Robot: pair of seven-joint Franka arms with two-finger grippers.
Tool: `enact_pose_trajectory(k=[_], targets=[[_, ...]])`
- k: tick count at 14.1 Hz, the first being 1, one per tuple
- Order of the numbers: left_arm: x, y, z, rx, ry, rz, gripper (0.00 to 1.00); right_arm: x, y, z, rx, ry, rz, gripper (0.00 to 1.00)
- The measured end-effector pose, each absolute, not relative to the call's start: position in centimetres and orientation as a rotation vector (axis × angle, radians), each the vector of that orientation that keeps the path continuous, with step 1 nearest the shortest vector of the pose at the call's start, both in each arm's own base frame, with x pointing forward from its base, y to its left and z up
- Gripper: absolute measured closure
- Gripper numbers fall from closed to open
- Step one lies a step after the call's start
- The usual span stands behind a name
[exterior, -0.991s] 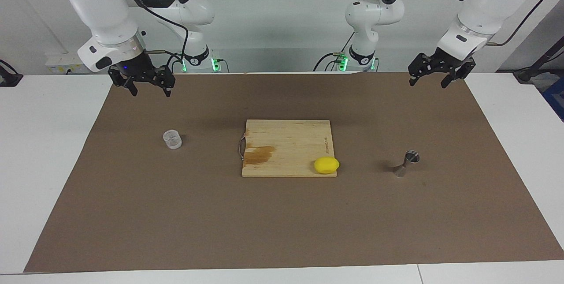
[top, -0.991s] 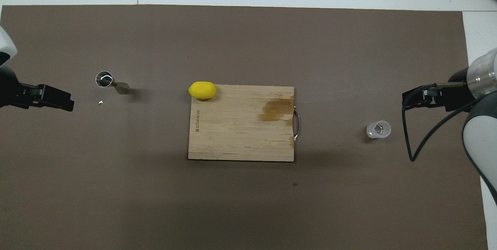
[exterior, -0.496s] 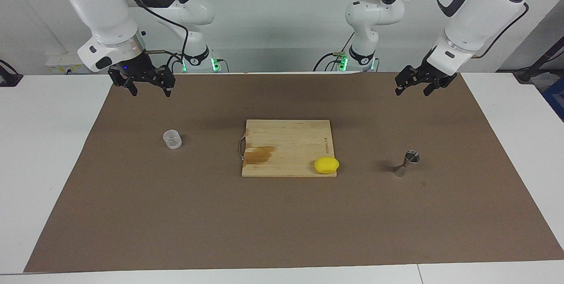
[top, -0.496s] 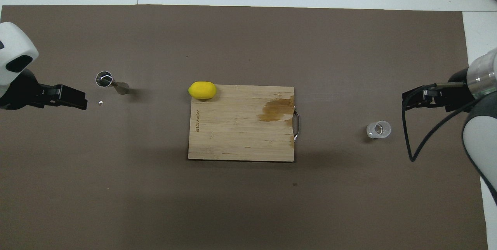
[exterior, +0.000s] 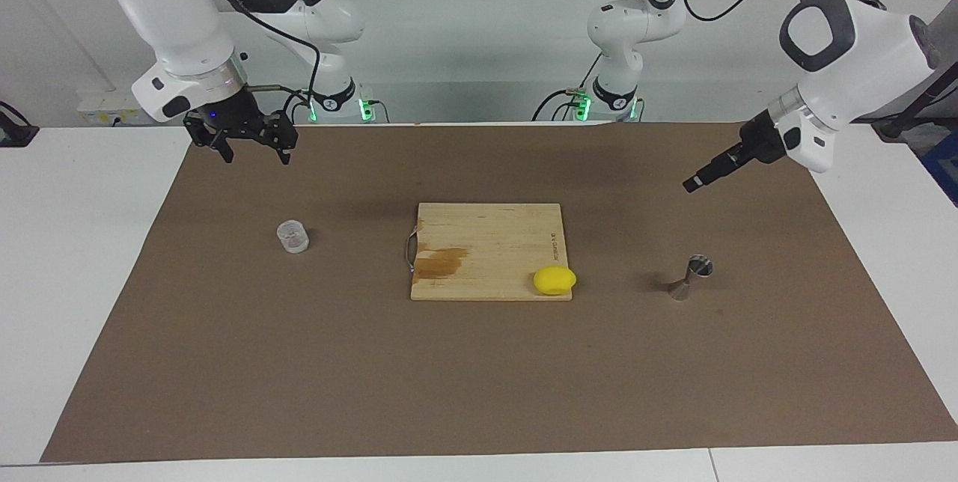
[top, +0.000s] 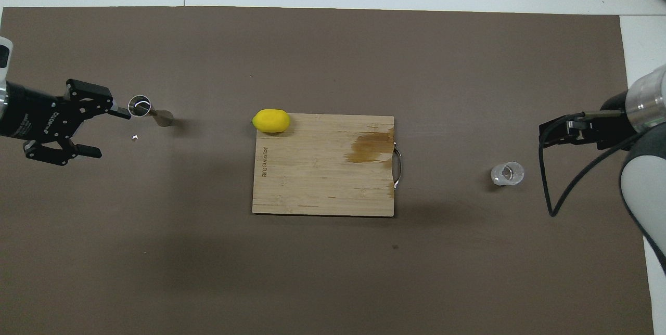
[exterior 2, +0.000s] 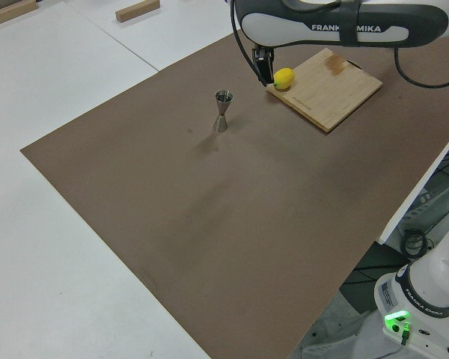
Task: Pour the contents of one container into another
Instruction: 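Reach the left gripper to the small steel cup and grasp it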
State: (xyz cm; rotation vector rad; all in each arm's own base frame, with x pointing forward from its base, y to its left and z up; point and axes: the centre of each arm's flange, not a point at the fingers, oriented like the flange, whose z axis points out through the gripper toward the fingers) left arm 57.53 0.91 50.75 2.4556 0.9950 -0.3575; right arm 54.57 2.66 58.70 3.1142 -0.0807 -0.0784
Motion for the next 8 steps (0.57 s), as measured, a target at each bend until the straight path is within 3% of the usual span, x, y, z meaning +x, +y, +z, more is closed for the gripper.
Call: enact_pose_trajectory(k=[8], targets=[[59.7,6.0,43.6,1.660,1.736,-0.531,0.00,54.6,2.7,58.7,3.114,-0.081,-0.078,0.01]])
